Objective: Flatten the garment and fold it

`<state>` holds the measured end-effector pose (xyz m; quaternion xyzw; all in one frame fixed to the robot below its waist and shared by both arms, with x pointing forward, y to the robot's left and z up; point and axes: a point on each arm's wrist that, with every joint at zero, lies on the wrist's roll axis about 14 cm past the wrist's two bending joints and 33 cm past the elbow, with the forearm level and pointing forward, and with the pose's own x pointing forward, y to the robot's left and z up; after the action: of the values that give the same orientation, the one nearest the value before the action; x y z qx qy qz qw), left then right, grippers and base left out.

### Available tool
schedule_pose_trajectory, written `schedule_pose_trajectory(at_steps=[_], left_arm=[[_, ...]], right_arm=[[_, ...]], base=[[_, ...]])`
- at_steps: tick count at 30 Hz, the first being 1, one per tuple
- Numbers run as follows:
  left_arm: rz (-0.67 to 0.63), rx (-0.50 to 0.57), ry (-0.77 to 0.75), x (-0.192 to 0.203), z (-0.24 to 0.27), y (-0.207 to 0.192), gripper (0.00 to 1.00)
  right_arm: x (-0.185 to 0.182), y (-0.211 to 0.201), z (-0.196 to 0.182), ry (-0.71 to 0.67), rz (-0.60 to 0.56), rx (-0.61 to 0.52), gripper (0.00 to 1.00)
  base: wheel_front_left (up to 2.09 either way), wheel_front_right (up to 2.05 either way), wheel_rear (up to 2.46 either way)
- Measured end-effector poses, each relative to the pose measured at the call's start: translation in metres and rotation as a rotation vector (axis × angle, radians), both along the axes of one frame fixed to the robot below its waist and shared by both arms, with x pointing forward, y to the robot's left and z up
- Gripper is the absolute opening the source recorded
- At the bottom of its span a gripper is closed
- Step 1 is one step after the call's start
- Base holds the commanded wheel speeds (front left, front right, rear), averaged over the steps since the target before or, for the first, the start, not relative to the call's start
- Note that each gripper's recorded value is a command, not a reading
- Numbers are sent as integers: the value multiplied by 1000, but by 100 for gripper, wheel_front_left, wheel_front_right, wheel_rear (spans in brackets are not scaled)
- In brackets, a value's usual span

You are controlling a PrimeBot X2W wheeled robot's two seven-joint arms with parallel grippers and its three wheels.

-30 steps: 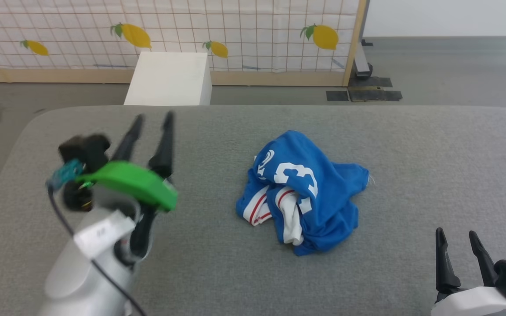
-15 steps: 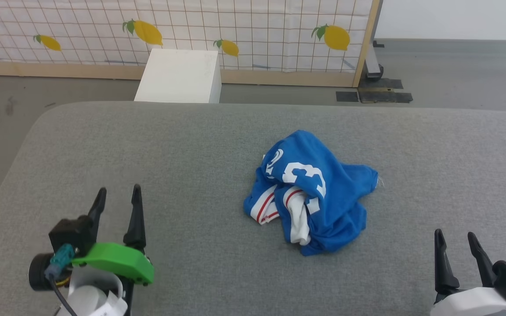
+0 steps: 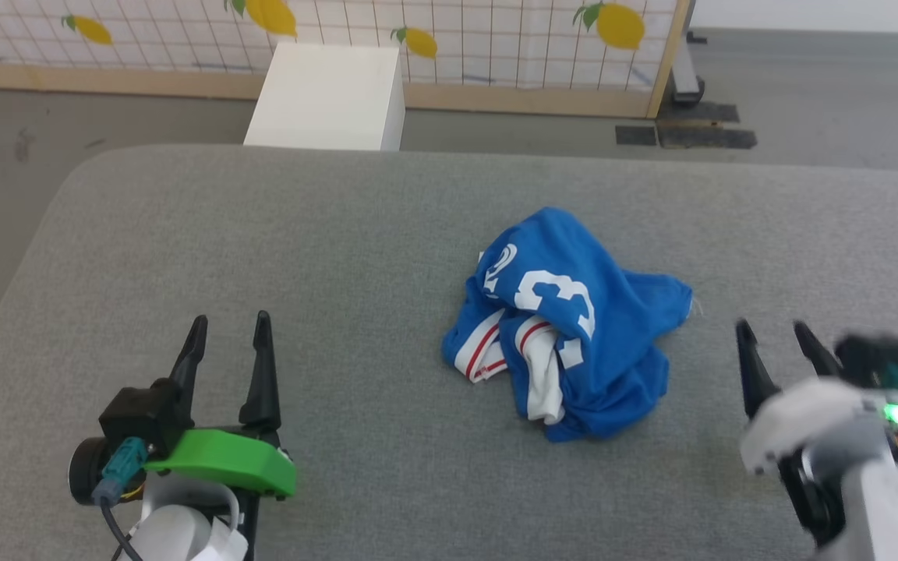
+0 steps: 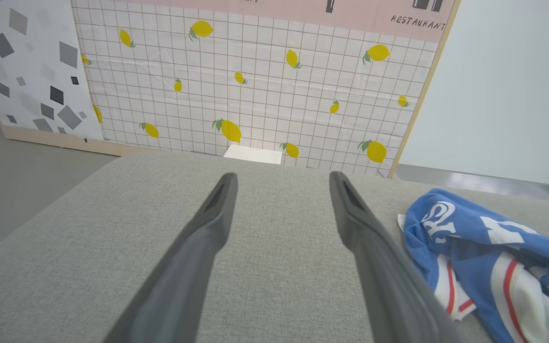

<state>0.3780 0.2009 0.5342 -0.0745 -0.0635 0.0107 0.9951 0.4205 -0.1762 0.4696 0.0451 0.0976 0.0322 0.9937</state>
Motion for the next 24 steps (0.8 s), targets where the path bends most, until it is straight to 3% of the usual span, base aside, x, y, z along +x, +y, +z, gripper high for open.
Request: schedule_pose_trajectory(at_steps=[6, 12, 21, 22, 23, 24], left_arm=[[-3, 0, 3, 9, -4, -4, 100], [8, -4, 21, 18, -12, -3, 100], [47, 2, 57, 23, -27, 9, 100], [52, 2, 62, 23, -29, 10, 100], [56, 2, 69, 22, -32, 12, 100], [60, 3, 72, 22, -33, 13, 100]], right_arm=[[43, 41, -16, 252, 136, -120, 100], [63, 48, -49, 490, 190, -297, 100], [69, 68, -96, 668, 295, -396, 100], [71, 72, -98, 671, 305, -392, 77], [72, 75, -98, 667, 311, -376, 8], [74, 77, -98, 661, 316, -366, 0]], base=[[0, 0, 0], [0, 0, 0], [0, 0, 0], [0, 0, 0], [0, 0, 0], [0, 0, 0]])
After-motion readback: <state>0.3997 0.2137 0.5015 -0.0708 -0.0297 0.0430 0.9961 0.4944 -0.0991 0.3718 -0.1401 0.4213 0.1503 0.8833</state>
